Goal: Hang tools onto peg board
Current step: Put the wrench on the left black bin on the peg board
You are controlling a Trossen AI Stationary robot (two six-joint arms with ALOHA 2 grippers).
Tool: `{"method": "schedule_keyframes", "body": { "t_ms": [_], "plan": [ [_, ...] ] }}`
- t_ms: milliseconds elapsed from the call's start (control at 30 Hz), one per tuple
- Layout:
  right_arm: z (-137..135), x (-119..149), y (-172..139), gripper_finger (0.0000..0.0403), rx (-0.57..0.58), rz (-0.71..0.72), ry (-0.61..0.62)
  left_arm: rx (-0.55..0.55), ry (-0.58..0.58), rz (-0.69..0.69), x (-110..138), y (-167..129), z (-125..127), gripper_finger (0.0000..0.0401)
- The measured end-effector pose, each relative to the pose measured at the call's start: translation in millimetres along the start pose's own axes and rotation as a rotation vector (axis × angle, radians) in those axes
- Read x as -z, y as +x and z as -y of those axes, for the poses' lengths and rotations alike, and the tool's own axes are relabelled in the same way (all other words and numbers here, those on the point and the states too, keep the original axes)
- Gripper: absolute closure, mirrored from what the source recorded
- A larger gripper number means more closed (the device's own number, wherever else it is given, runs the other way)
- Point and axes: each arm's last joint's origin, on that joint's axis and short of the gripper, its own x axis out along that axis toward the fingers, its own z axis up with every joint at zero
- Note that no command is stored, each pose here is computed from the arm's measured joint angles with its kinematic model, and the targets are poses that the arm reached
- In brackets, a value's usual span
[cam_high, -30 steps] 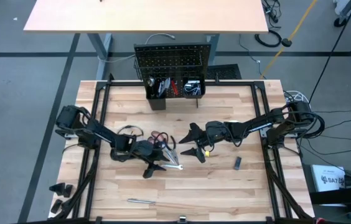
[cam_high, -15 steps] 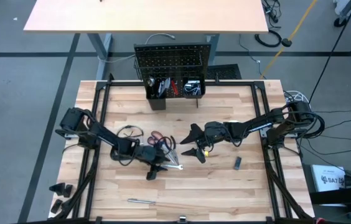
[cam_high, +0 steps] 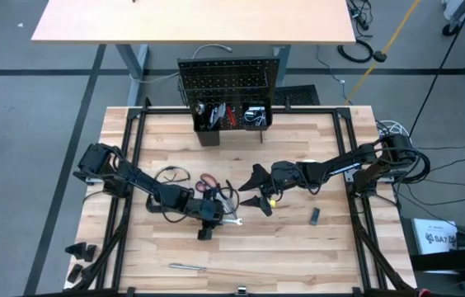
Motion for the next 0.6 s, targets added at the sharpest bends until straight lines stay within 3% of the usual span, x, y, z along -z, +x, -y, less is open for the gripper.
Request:
{"method": "schedule_keyframes", "body": {
  "t_ms": [233, 600],
  "plan": [
    [0.0, -0.2, 0.0, 0.0142, 0.001, 0.002, 0.000, -0.059, 0.066, -0.058, 9.5, 18.8, 9.5, 0.0271],
    [-0.2, -0.8, -0.1, 0.0142, -0.001, 0.008, -0.001, -0.091, 0.105, -0.051, 10.3, 18.9, 14.7, 0.0395]
  ]
}}
